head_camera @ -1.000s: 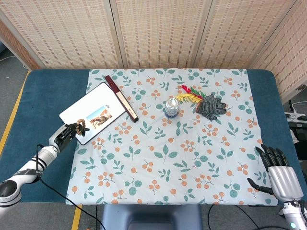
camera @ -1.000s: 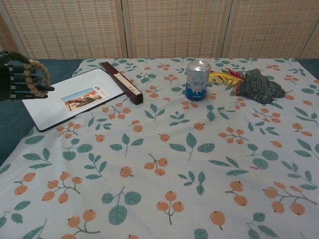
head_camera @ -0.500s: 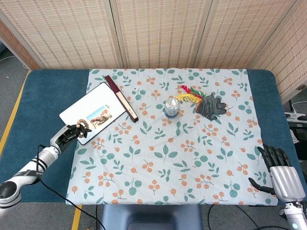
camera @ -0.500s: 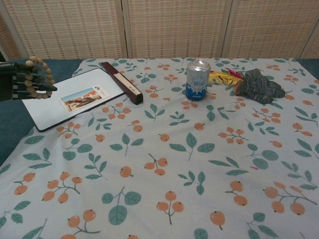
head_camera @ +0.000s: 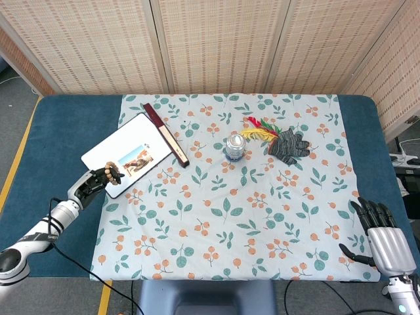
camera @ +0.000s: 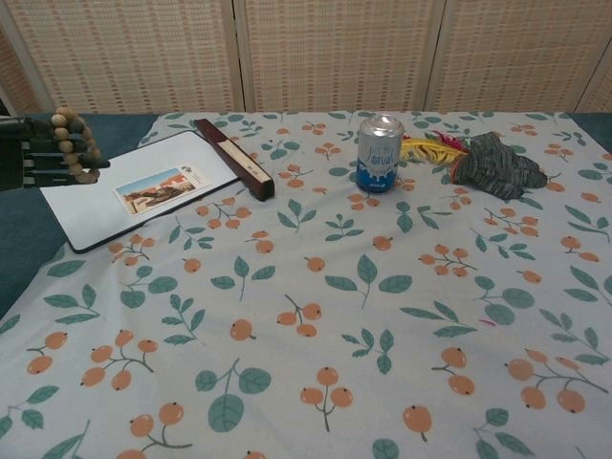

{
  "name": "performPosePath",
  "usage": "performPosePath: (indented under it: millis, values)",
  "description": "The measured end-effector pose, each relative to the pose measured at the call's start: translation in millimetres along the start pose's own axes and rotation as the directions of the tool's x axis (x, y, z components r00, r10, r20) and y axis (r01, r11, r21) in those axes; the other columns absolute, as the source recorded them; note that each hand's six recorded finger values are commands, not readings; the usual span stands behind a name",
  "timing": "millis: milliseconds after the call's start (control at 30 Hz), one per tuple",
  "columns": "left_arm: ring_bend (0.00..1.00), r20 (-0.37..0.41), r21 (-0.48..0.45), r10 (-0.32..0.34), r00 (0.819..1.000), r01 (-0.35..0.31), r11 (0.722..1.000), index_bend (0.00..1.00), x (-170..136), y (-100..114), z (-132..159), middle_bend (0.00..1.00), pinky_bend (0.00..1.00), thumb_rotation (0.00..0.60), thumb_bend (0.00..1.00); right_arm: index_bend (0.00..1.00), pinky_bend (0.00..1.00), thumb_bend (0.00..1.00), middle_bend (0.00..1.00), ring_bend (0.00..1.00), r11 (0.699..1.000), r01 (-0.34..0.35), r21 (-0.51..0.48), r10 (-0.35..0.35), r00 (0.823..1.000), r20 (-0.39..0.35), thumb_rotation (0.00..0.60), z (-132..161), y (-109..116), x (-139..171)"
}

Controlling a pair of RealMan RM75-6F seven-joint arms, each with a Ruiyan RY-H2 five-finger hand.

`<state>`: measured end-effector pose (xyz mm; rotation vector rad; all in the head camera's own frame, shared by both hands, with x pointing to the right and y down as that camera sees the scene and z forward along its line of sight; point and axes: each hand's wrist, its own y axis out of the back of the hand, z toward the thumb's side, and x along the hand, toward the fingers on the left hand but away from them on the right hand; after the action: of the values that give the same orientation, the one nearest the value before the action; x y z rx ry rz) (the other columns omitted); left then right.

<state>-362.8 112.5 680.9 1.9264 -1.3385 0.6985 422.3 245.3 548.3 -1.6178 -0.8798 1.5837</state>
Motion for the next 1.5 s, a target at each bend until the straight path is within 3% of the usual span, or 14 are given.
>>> performPosePath:
  millis: [67, 200, 267, 333, 433, 567, 733, 1100, 1233, 1400, 1500]
  values:
    - [0.22, 0.004, -0.013, 0.009, 1.0, -0.009, 1.0, 0.49, 0.2, 1.6, -0.1, 0.53, 0.0, 0.541, 0.66, 0.0, 0.0, 0.17, 0.0, 0.0, 1.0, 0.0, 0.001, 0.0, 1.0, 0.001, 0.392, -0.2, 0.0, -0.1]
    - [0.22, -0.002, -0.025, 0.011, 1.0, -0.011, 1.0, 0.52, -0.2, 3.3, -1.1, 0.54, 0.0, 0.249, 0.48, 0.0, 0.0, 0.17, 0.0, 0.0, 1.0, -0.006, 0.002, 0.006, 1.0, 0.002, 0.391, -0.2, -1.2, -0.3]
    - [0.22, -0.004, -0.04, 0.017, 1.0, -0.017, 0.999, 0.54, -0.2, 4.2, -1.8, 0.56, 0.0, 0.165, 0.46, 0.0, 0.0, 0.17, 0.0, 0.0, 1.0, -0.011, 0.001, 0.011, 1.0, 0.001, 0.391, 0.3, -2.0, -0.5]
    - [0.23, -0.012, -0.052, 0.023, 1.0, -0.024, 0.998, 0.57, -0.3, 5.2, -3.7, 0.57, 0.0, 0.121, 0.46, 0.0, 0.0, 0.17, 0.0, 0.0, 1.0, -0.01, 0.002, 0.01, 1.0, 0.001, 0.391, 0.5, -1.9, -0.5]
    - [0.23, -0.026, -0.054, 0.028, 0.999, -0.029, 0.998, 0.6, -0.7, 6.3, -6.2, 0.58, 0.0, 0.108, 0.46, 0.0, 0.0, 0.17, 0.0, 0.0, 1.0, -0.007, 0.002, 0.007, 1.0, 0.001, 0.392, 0.5, -1.4, -0.4]
    - [0.24, -0.037, -0.047, 0.033, 0.999, -0.035, 0.998, 0.62, -0.7, 6.4, -7.6, 0.59, 0.0, 0.114, 0.46, 0.0, 0.0, 0.17, 0.0, 0.0, 1.0, -0.009, 0.001, 0.009, 1.0, 0.0, 0.392, 0.4, -1.5, -0.4]
    - [0.24, -0.046, -0.02, 0.032, 0.998, -0.033, 0.999, 0.64, -1.2, 5.1, -7.3, 0.6, 0.0, 0.182, 0.54, 0.0, 0.0, 0.17, 0.0, 0.0, 1.0, -0.006, 0.0, 0.006, 1.0, 0.002, 0.392, -0.1, -0.8, -0.5]
    - [0.24, -0.048, 0.038, 0.022, 0.999, -0.02, 0.999, 0.63, -3.8, 3.4, -8.8, 0.6, 0.0, 0.554, 0.63, 0.0, 0.0, 0.17, 0.0, 0.0, 1.0, -0.003, -0.001, 0.003, 1.0, 0.001, 0.392, 0.4, -0.1, 0.2]
    - [0.24, -0.045, 0.022, 0.023, 0.999, -0.022, 1.0, 0.63, -4.3, 4.1, -9.3, 0.6, 0.0, 0.574, 0.75, 0.0, 0.0, 0.17, 0.0, 0.0, 1.0, -0.003, -0.002, 0.003, 1.0, -0.003, 0.392, 1.1, 0.0, 0.5]
    - [0.24, -0.046, 0.0, 0.015, 0.999, -0.015, 1.0, 0.63, -4.9, 2.8, -9.5, 0.6, 0.0, 0.598, 0.99, 0.0, 0.0, 0.17, 0.0, 0.0, 1.0, 0.002, -0.004, -0.002, 1.0, -0.003, 0.391, 1.1, 1.2, 1.1]
    - [0.25, -0.056, -0.008, 0.007, 0.998, -0.007, 1.0, 0.63, -5.9, 1.5, -11.9, 0.6, 0.0, 0.598, 1.0, 0.0, 0.0, 0.17, 0.0, 0.0, 1.0, 0.003, -0.005, -0.003, 1.0, -0.005, 0.391, 1.5, 1.8, 1.7]
